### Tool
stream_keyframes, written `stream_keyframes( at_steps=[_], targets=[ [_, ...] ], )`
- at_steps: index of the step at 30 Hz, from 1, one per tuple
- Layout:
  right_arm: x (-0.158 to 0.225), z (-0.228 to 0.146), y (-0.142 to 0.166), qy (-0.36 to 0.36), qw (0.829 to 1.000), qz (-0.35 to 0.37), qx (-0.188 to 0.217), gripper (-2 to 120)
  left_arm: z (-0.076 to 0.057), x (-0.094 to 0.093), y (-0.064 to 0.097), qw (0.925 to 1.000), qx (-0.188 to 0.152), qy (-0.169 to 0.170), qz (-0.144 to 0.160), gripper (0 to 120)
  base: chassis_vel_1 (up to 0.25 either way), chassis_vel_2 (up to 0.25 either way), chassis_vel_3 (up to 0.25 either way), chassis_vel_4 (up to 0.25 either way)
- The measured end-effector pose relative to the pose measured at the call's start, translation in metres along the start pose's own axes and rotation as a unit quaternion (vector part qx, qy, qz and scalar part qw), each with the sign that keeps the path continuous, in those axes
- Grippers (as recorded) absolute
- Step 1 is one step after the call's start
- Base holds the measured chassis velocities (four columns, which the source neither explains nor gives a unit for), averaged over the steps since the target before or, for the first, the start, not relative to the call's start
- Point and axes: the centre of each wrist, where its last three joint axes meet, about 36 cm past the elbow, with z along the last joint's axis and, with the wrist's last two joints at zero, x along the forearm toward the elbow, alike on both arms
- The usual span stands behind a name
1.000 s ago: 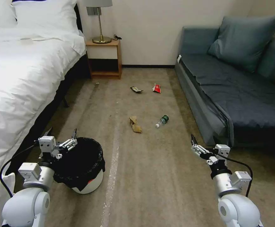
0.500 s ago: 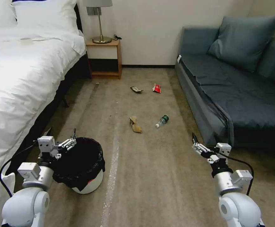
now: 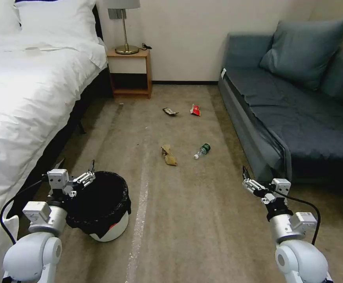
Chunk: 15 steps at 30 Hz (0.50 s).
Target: Pick up the trash bin, then pick up the garbage on the floor and place it into the trash bin.
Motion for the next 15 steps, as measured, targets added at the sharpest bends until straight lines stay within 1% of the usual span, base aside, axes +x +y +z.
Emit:
stream_keyframes(
  at_steps=[5, 10, 12, 15],
  targets=[
    [-0.003, -0.005, -0.007, -0.008, 1.000, 0.007, 0.004, 100, 0.001, -0.001, 0.005, 1.0000, 0.002, 0.000, -0.005, 100, 0.000, 0.000, 0.000, 0.000],
    [-0.003, -0.006, -0.009, -0.009, 1.000, 0.008, 0.006, 100, 0.002, -0.001, 0.006, 1.0000, 0.001, 0.000, -0.005, 99, 0.000, 0.000, 0.000, 0.000],
    [-0.003, -0.003, -0.012, -0.008, 1.000, 0.009, 0.016, 100, 0.002, -0.004, 0.006, 1.0000, 0.002, -0.001, -0.004, 100, 0.000, 0.000, 0.000, 0.000],
    [-0.003, -0.002, -0.013, -0.008, 1.000, 0.010, 0.021, 100, 0.002, -0.004, 0.005, 1.0000, 0.002, -0.002, -0.003, 100, 0.000, 0.000, 0.000, 0.000]
  ],
)
